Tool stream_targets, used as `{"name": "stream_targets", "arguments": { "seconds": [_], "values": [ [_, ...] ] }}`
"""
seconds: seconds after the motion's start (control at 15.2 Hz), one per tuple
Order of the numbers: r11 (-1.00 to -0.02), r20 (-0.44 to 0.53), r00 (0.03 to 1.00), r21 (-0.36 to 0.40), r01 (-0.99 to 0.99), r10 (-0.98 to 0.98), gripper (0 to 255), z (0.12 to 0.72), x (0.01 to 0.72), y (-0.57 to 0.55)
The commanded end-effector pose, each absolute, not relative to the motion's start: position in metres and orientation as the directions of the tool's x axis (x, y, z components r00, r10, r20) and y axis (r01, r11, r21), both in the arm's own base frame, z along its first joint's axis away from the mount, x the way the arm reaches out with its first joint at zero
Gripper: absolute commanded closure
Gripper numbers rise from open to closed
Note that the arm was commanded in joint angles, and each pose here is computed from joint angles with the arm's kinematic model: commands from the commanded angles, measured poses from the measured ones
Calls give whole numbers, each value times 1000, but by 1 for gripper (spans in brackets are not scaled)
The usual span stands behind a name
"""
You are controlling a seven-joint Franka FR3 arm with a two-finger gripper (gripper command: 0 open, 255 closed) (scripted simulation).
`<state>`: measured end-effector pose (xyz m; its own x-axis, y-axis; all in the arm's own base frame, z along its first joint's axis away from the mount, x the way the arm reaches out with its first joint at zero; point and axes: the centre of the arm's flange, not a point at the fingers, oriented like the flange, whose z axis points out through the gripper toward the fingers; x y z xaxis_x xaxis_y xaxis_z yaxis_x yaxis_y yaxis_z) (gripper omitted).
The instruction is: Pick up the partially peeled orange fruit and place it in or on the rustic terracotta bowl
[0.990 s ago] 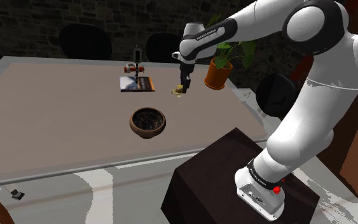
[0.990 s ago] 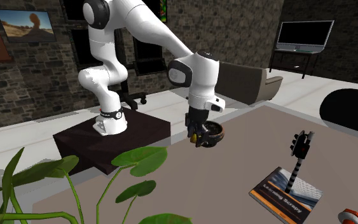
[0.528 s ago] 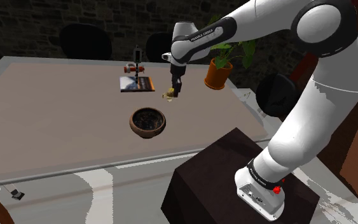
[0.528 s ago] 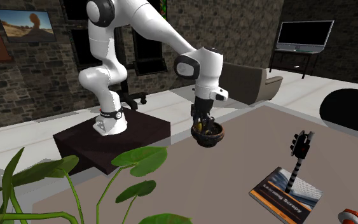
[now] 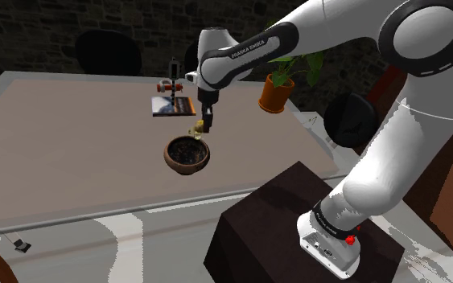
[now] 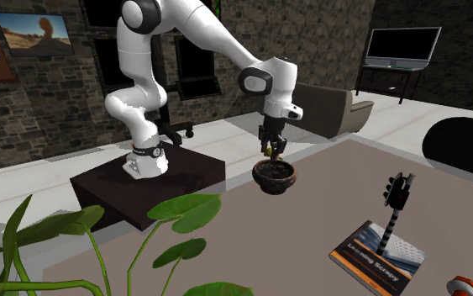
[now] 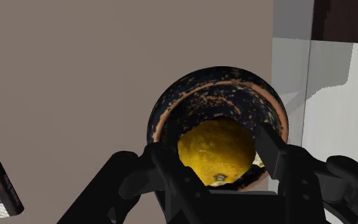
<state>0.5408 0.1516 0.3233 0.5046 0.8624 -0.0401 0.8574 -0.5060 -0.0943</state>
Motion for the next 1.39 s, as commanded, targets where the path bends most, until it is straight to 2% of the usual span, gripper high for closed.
{"name": "stream_targets", "arguments": {
  "seconds": [0.0,1.12,1.32],
  "values": [
    [-508,-40,506,-94,856,862,255,324,535,176],
    [-508,-40,506,-94,856,862,255,241,530,193],
    [-508,-40,506,-94,856,862,255,241,530,193]
  ]
}}
